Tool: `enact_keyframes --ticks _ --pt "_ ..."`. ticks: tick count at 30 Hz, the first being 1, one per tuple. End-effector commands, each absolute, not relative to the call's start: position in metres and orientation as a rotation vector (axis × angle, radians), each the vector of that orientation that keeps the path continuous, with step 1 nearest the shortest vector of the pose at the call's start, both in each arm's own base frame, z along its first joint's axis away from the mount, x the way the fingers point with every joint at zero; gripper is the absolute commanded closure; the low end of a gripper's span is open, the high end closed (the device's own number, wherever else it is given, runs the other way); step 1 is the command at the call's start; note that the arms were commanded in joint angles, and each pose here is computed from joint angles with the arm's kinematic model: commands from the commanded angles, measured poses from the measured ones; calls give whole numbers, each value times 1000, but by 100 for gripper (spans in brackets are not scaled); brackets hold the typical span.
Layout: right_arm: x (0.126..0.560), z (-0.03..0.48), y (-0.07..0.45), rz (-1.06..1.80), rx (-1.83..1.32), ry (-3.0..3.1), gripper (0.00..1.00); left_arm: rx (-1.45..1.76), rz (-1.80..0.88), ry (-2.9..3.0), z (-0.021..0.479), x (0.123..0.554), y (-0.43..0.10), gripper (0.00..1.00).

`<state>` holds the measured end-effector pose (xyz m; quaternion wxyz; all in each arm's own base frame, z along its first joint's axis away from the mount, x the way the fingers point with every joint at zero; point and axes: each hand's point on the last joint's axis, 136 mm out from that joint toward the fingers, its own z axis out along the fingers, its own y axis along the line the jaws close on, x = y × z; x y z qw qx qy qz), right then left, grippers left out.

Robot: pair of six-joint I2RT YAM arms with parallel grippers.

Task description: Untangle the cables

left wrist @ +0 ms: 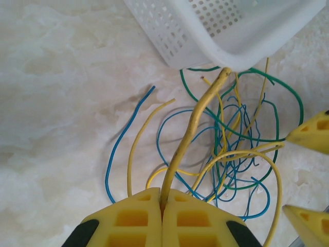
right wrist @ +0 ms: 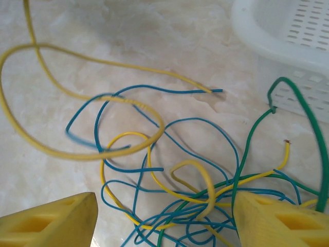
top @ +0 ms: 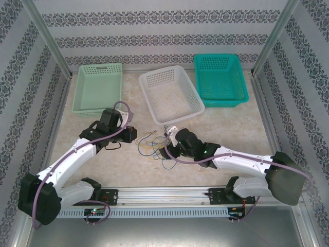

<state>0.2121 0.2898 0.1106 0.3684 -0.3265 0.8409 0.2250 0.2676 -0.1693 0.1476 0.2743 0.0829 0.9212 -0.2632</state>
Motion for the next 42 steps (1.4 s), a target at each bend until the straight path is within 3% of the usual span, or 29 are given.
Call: enact_keyframes --ticks 1,8,17,23,32,42 --pt "205 102 293 532 -961 2111 29 247 -717 2473 158 272 -176 95" --pt "214 102 301 447 -1000 2058 28 236 -780 2471 165 277 -185 95" --pt "240 65 335 380 -1016 2122 29 186 -843 2452 168 281 -188 95" --pt "254 26 320 204 -949 2257 45 140 -780 2436 175 282 -172 95" --pt "257 -4 256 119 -667 2504 60 79 -750 2380 200 278 -143 95" --pt "252 -14 254 138 -639 2562 61 69 -660 2299 244 278 -119 95"
